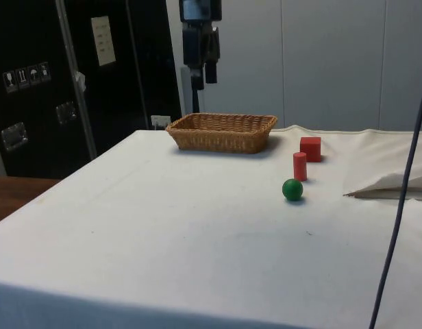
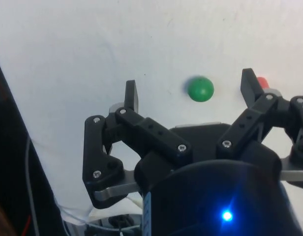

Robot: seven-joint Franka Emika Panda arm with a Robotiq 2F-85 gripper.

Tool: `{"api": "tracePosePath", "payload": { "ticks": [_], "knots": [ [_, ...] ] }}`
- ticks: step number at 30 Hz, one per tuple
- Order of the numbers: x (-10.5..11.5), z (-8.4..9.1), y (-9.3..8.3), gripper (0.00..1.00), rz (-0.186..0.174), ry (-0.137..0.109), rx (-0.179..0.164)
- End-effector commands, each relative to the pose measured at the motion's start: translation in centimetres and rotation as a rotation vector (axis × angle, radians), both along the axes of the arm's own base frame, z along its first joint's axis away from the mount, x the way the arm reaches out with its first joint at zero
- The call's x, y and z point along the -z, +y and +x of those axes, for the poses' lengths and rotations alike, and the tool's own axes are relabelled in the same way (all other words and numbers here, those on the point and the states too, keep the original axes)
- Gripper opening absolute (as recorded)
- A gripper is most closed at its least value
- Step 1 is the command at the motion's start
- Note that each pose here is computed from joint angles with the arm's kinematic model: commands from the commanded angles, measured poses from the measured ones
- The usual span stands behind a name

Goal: Pick up the object to the left of the cylinder and place it into the basket.

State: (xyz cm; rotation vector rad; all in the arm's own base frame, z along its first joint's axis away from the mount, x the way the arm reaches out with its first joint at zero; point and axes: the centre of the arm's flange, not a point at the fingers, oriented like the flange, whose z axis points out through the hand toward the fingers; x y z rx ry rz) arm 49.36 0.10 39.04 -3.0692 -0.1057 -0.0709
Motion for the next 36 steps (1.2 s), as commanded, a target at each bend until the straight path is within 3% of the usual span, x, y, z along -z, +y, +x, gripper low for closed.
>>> {"api": "tracePosePath", "payload": {
  "ticks": [1, 2, 9, 10, 11, 14, 18, 19, 20, 25, 26, 28, 34, 35, 36],
  "knots": [
    [0.0, 0.0, 0.0, 1.00, 0.000, 0.000, 0.000],
    [0.2, -0.6, -0.1, 1.00, -0.012, -0.018, 0.003],
    [1.4, -2.3, -0.3, 1.00, -0.009, -0.039, -0.010],
    [1.4, -2.0, -0.1, 1.00, 0.003, -0.023, -0.016],
    [1.6, -2.6, -0.2, 1.00, -0.009, -0.040, -0.013],
    [2.2, -3.4, -0.3, 1.00, -0.010, -0.048, -0.019],
    [2.7, -4.2, -0.3, 1.00, -0.017, -0.054, -0.027],
    [2.8, -4.1, -0.2, 1.00, -0.001, -0.040, -0.032],
    [2.8, -4.4, -0.4, 1.00, -0.020, -0.056, -0.029],
    [3.5, -5.6, -0.5, 1.00, -0.037, -0.068, -0.040],
    [3.5, -5.6, -0.4, 1.00, -0.022, -0.054, -0.045],
    [3.7, -6.0, -0.5, 1.00, -0.042, -0.071, -0.040],
    [5.1, -7.5, -0.3, 1.00, -0.063, -0.070, -0.050],
    [5.1, -7.6, -0.2, 1.00, -0.049, -0.055, -0.057],
    [5.4, -7.8, -0.1, 1.00, -0.065, -0.067, -0.053]
  ]
}}
